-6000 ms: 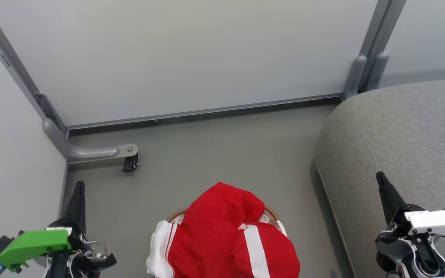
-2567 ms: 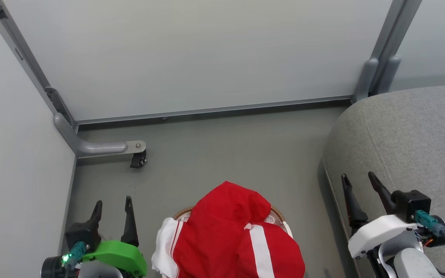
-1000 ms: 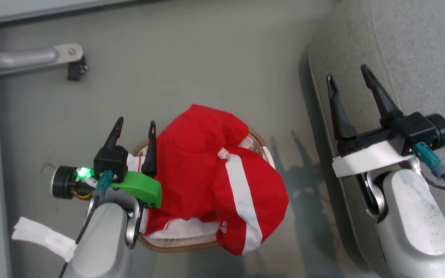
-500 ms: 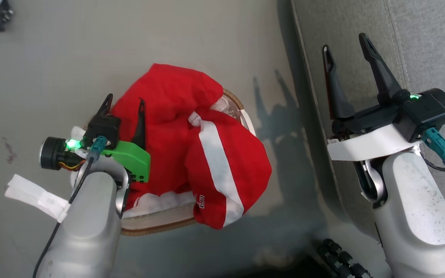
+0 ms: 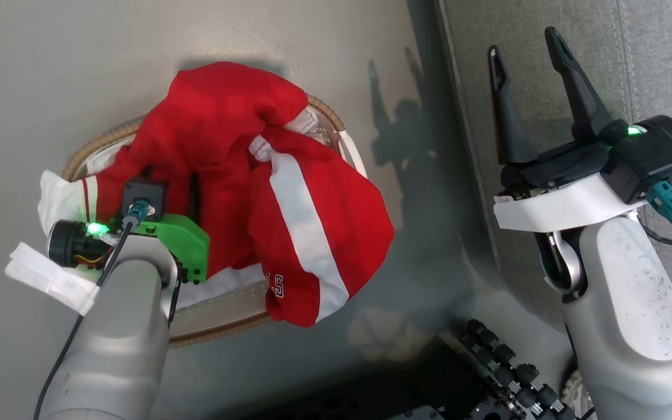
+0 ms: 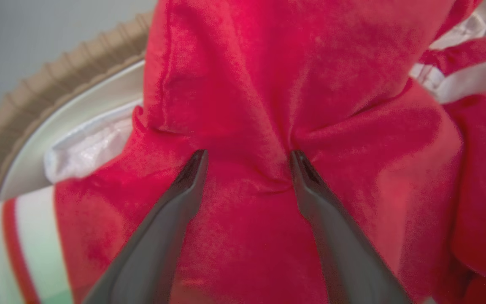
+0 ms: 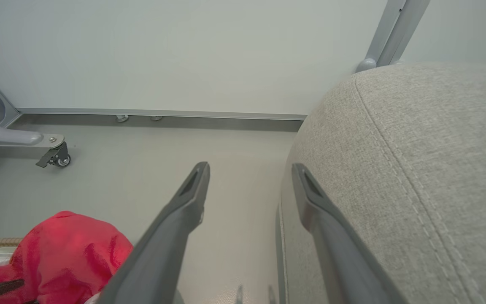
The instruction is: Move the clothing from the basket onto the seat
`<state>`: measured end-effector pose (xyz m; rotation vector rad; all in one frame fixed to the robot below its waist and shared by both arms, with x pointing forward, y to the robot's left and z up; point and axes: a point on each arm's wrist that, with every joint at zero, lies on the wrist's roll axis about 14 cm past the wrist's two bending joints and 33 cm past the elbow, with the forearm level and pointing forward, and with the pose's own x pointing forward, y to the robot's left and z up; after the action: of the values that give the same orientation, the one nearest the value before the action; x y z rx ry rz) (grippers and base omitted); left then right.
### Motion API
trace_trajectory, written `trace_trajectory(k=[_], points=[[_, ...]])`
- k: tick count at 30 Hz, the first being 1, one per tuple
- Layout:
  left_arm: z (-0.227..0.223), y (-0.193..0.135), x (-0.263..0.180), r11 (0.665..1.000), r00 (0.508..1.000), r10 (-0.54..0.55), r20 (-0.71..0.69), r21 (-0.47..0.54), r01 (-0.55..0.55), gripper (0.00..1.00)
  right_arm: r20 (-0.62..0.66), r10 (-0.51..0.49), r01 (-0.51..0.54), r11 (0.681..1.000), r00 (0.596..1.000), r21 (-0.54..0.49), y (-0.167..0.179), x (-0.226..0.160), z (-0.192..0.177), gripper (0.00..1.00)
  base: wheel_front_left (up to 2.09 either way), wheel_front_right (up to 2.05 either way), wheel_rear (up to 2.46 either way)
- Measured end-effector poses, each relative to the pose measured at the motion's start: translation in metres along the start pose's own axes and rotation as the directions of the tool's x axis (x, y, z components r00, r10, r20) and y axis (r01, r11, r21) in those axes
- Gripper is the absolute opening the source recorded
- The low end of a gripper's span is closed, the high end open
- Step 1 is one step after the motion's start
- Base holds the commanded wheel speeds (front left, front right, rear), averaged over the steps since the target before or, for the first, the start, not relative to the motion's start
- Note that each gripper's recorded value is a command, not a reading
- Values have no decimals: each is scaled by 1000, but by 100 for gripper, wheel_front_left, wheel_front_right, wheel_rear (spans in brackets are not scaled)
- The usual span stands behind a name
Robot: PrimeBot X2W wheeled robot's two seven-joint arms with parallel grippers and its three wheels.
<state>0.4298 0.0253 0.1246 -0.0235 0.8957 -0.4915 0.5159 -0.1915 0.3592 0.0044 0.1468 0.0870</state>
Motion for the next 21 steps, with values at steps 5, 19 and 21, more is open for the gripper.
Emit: trace_trajectory(k=[5, 19, 21], points=[[-16, -7, 10, 999, 998, -35, -57, -10, 34, 100, -26, 4, -4, 1000, 1000, 1, 1, 2, -13, 100, 0, 0, 0], [-46, -22, 4, 995, 981, -99, -167, -18, 97, 100, -34, 13, -13, 1000, 999, 11, 4, 4, -17, 100, 0, 0, 0], [-49, -23, 2, 994, 977, -105, -187, -16, 104, 76, -33, 14, -13, 1000, 999, 12, 4, 4, -17, 100, 0, 0, 0]])
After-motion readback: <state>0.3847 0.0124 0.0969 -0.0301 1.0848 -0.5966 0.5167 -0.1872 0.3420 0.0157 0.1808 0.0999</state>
